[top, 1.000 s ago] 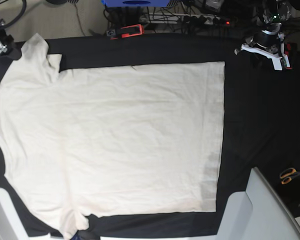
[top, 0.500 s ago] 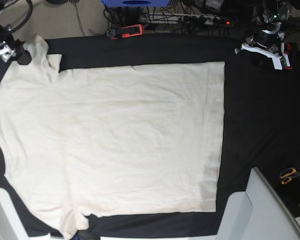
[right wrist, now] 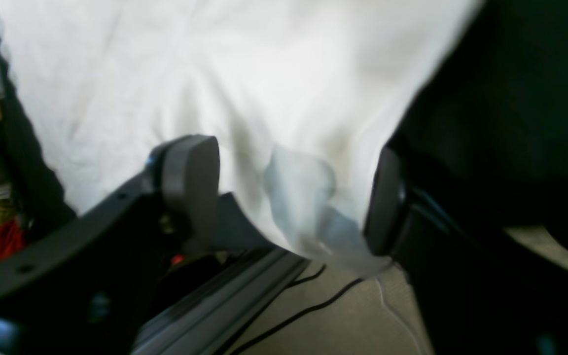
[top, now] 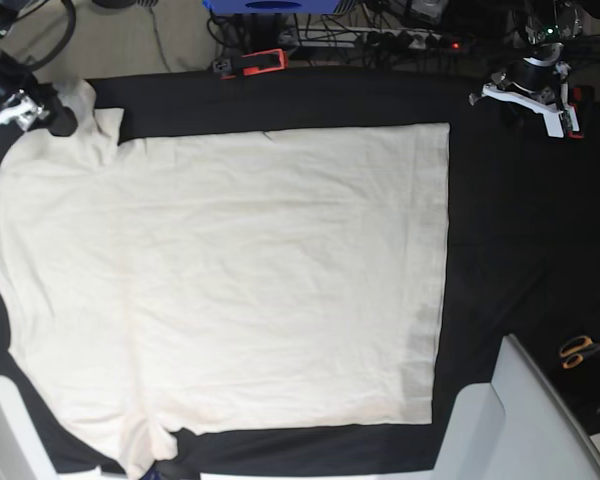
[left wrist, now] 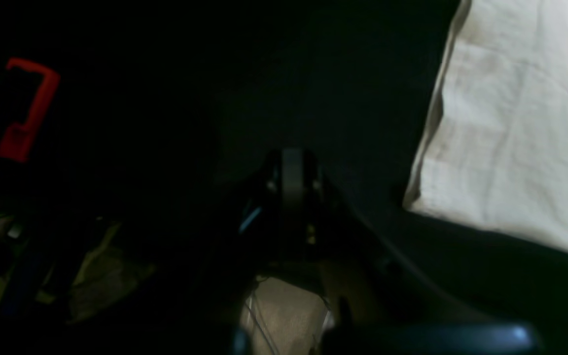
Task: Fold the T-shirt properly
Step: 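Lower both grippers and pinch the shirt's long side edge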
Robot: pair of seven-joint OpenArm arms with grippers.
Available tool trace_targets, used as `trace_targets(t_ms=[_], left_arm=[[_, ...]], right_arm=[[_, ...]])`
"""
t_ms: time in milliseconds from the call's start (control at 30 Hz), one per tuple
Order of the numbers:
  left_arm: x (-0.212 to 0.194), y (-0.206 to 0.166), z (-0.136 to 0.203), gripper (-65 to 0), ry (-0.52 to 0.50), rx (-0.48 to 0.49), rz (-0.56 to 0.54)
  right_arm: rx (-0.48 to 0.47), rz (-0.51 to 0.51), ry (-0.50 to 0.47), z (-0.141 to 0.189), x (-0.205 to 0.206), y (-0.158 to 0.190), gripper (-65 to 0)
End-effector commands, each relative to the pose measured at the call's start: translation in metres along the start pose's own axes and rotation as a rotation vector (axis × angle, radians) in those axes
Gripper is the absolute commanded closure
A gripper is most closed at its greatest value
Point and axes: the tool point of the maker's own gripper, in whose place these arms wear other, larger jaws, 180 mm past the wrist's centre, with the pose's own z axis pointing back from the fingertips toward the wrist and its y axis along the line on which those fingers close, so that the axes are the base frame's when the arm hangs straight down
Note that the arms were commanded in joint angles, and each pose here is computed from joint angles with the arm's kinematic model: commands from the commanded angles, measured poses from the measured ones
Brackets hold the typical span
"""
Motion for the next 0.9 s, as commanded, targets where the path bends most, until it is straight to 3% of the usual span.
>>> trace_targets(t_ms=[0,100,133,200,300,367,567,867], left_arm=[[0.008,0.004,0.002,0.0,-0.025,0.004,-0.01],[0.008,0.004,0.002,0.0,-0.024,0.004,-0.012],[0.008,0.004,0.002,0.0,-0.024,0.004,-0.009],[0.006,0.003,0.002,0.0,-0.016,0.002,-0.007],[-0.006,0.001,0.0,-17.3,0.07,-0.005,-0.002],[-0.006,-0.01,-0.003,-23.2,0.089,-0.051,0.008],[-0.024,-0.038,-0.009,-23.7,0.142,-0.229,0.167],[-0.034,-0.041,-0.015,-23.7,0.172,-0.241,0.212]], right_arm=[[-0.003,0.007,-0.004,0.003,0.004,-0.003,-27.2],[0.015,-0.028,0.017,-0.005,-0.002,-0.004,-4.1],[0.019,-0.04,0.024,-0.007,-0.005,-0.004,0.0],[0.017,-0.054,0.034,-0.007,-0.007,-0.008,-2.9],[0.016,-0.064,0.038,-0.007,-0.008,-0.011,-3.9],[0.014,-0.06,0.034,-0.006,-0.006,-0.011,-3.9],[0.014,-0.057,0.035,-0.006,-0.006,-0.011,-3.9],[0.014,-0.057,0.039,-0.006,-0.007,-0.011,-3.9]])
